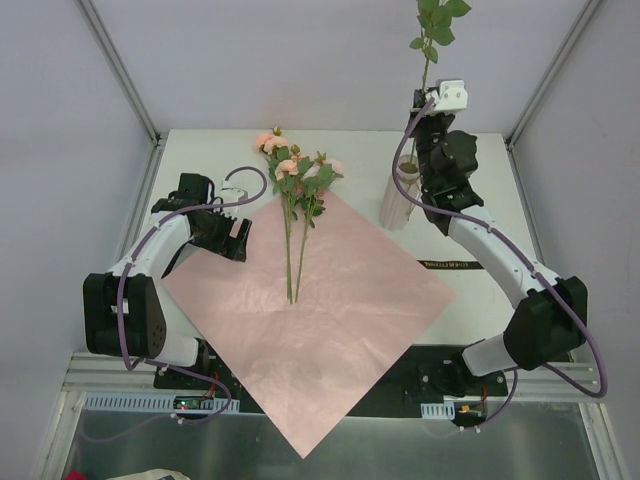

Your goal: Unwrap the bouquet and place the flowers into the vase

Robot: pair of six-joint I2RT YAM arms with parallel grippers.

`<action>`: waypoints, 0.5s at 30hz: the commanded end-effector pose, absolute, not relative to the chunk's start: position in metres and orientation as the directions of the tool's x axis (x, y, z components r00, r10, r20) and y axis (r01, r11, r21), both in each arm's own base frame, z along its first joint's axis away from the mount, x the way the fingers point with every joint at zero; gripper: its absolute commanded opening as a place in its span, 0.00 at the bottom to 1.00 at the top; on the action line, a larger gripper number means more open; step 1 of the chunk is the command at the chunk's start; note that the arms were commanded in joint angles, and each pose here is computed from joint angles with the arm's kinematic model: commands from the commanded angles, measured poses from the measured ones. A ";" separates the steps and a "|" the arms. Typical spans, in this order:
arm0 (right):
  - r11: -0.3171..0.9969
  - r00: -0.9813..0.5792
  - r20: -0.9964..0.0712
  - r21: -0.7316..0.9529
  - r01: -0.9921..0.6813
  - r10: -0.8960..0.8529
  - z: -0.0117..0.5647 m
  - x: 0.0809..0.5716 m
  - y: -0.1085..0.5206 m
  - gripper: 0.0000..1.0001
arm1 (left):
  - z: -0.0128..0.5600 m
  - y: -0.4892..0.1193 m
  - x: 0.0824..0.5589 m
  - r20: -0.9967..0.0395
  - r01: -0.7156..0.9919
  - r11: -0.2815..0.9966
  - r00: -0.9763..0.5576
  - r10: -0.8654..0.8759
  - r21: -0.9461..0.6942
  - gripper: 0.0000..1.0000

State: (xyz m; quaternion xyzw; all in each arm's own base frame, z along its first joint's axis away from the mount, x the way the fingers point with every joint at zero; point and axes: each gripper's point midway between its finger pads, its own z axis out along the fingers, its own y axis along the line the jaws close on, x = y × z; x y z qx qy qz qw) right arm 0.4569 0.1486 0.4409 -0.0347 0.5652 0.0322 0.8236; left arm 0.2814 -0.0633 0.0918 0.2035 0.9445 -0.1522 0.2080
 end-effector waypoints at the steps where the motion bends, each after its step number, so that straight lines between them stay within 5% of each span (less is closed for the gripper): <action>1: 0.993 0.393 -0.914 0.075 -0.088 0.103 0.459 0.442 0.137 0.21 | 0.101 -0.062 0.280 -0.483 0.462 0.867 -0.811 0.329 -0.186 0.87; 2: 0.993 0.381 -0.919 0.075 -0.088 0.103 0.454 0.442 0.138 0.30 | 0.101 -0.061 0.279 -0.482 0.461 0.868 -0.812 0.329 -0.185 0.87; 3: 0.994 0.363 -0.927 0.071 -0.086 0.098 0.451 0.441 0.137 0.60 | 0.101 -0.061 0.280 -0.483 0.460 0.869 -0.812 0.328 -0.183 0.87; 5: 0.995 0.334 -0.938 0.073 -0.072 0.093 0.442 0.438 0.136 0.82 | 0.102 -0.061 0.281 -0.485 0.462 0.868 -0.810 0.329 -0.182 0.87; 15: 0.989 0.244 -0.967 0.040 -0.141 0.074 0.419 0.391 0.176 0.83 | 0.101 -0.060 0.282 -0.479 0.454 0.873 -0.815 0.326 -0.178 0.87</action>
